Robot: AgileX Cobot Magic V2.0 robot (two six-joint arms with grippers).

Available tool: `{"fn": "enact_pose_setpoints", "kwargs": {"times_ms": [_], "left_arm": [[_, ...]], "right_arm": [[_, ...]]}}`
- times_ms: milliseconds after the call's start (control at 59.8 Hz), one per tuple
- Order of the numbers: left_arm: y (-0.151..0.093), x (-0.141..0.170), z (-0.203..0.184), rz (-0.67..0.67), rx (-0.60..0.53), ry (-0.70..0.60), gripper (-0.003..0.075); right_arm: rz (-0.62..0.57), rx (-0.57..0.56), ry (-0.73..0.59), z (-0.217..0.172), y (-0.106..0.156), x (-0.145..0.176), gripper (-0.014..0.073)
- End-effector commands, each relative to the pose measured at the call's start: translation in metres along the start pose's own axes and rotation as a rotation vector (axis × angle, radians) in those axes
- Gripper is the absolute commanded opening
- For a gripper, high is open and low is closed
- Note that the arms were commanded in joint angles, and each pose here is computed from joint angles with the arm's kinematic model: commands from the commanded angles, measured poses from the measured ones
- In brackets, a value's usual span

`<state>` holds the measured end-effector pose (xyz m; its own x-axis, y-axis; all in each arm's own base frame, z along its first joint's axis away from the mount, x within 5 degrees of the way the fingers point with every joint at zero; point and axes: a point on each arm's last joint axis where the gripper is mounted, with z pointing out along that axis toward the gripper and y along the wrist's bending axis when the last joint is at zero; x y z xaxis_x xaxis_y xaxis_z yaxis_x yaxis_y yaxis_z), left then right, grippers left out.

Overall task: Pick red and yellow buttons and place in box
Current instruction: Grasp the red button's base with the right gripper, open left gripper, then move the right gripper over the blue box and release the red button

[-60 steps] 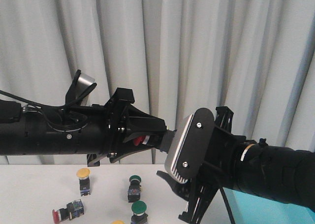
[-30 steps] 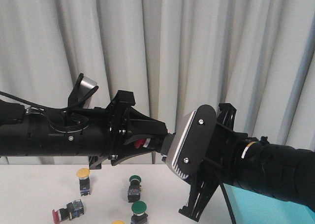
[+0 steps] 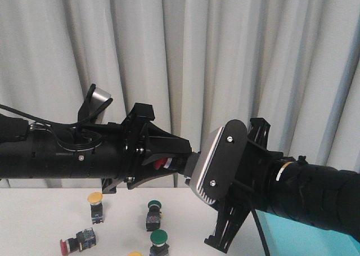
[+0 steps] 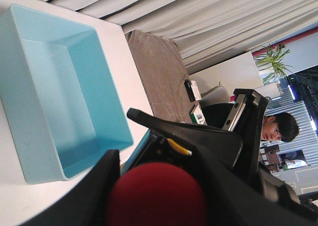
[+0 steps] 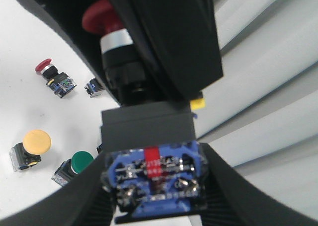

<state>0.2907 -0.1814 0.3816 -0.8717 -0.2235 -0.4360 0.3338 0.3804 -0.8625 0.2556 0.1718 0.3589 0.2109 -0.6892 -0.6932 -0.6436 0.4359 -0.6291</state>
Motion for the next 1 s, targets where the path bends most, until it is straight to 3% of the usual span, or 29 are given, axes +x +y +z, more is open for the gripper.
{"fn": "enact_pose_setpoints", "kwargs": {"times_ms": [0,117,368,518,618,986], "left_arm": [[-0.022,-0.003,-0.009,0.001,0.074,-0.04,0.0085],[-0.021,-0.006,-0.009,0.0,0.063,-0.067,0.015],[-0.02,-0.009,-0.009,-0.008,0.057,-0.102,0.0411],[-0.021,-0.014,-0.01,-0.04,0.068,-0.158,0.0516],[-0.019,-0.024,-0.012,-0.076,0.053,-0.271,0.0533],[-0.015,-0.031,-0.014,0.006,-0.002,-0.358,0.0531]], "right_arm": [[0.012,0.098,-0.076,-0.013,-0.015,-0.017,0.0002],[0.012,0.097,-0.075,-0.013,-0.015,-0.017,0.0004],[0.012,0.094,-0.074,-0.013,-0.015,-0.016,0.0006],[0.011,0.094,-0.074,-0.013,-0.015,-0.016,0.0005],[0.011,0.094,-0.074,-0.013,-0.015,-0.016,0.0005],[0.018,0.081,-0.068,-0.013,-0.014,-0.016,0.0005]]}}
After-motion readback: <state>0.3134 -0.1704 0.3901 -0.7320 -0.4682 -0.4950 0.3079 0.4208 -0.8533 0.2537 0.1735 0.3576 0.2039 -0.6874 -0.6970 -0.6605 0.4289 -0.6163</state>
